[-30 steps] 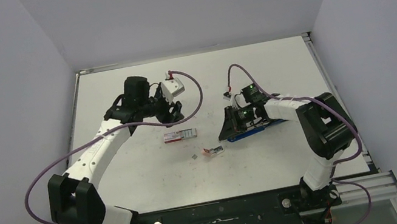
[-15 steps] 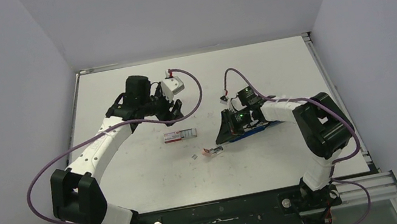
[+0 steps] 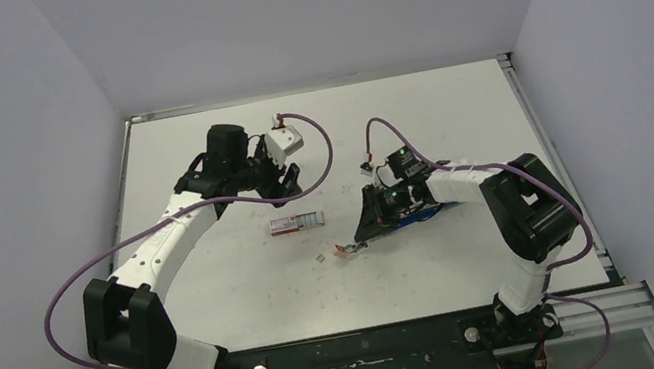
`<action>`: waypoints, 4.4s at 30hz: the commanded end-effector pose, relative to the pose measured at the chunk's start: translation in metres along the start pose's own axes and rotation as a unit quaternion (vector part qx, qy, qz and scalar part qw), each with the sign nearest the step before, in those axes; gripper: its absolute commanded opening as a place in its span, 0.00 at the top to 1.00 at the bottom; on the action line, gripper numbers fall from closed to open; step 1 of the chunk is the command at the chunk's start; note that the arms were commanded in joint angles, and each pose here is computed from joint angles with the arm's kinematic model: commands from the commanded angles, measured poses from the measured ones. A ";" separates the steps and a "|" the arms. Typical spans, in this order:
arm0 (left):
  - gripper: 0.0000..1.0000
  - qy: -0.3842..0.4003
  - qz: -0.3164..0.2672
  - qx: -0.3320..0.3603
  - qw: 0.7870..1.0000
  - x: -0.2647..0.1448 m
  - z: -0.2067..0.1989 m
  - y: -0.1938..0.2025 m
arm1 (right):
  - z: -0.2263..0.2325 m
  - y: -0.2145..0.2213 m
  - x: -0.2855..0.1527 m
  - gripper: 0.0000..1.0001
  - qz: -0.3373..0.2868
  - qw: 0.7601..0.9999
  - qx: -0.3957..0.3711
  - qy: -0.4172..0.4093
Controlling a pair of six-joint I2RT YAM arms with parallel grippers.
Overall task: Load the staples into the stapler
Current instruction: Install the staple into the stapler, then adjust the stapler at the center of the board, then install the staple into the stapler.
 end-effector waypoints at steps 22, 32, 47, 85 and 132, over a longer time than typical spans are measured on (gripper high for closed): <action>0.41 -0.021 -0.022 0.006 1.000 -0.003 0.008 -0.009 | -0.009 0.000 0.006 0.95 -0.018 0.999 0.039 0.022; 0.41 -0.020 -0.022 0.006 1.000 -0.002 0.007 -0.008 | -0.012 -0.002 0.007 0.95 -0.025 0.998 0.040 0.030; 0.41 -0.021 -0.021 0.007 1.000 -0.003 0.006 -0.006 | -0.015 -0.004 0.010 0.95 -0.027 0.998 0.048 0.029; 0.40 -0.022 -0.019 0.008 1.000 -0.003 0.005 -0.004 | -0.005 -0.017 0.016 0.95 -0.027 0.998 -0.006 0.062; 0.39 -0.059 -0.026 -0.011 0.998 -0.017 0.014 -0.004 | 0.042 -0.018 0.007 0.95 0.153 0.952 -0.257 0.067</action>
Point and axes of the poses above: each gripper's point midway between its finger pads, its own x axis out along the fingers, its own z axis along the line the jaws close on, y = z × x, the point moved 7 cm from there along -x, back along the fingers, and after that the axes turned 12 degrees about x, right-handed, at the moved point
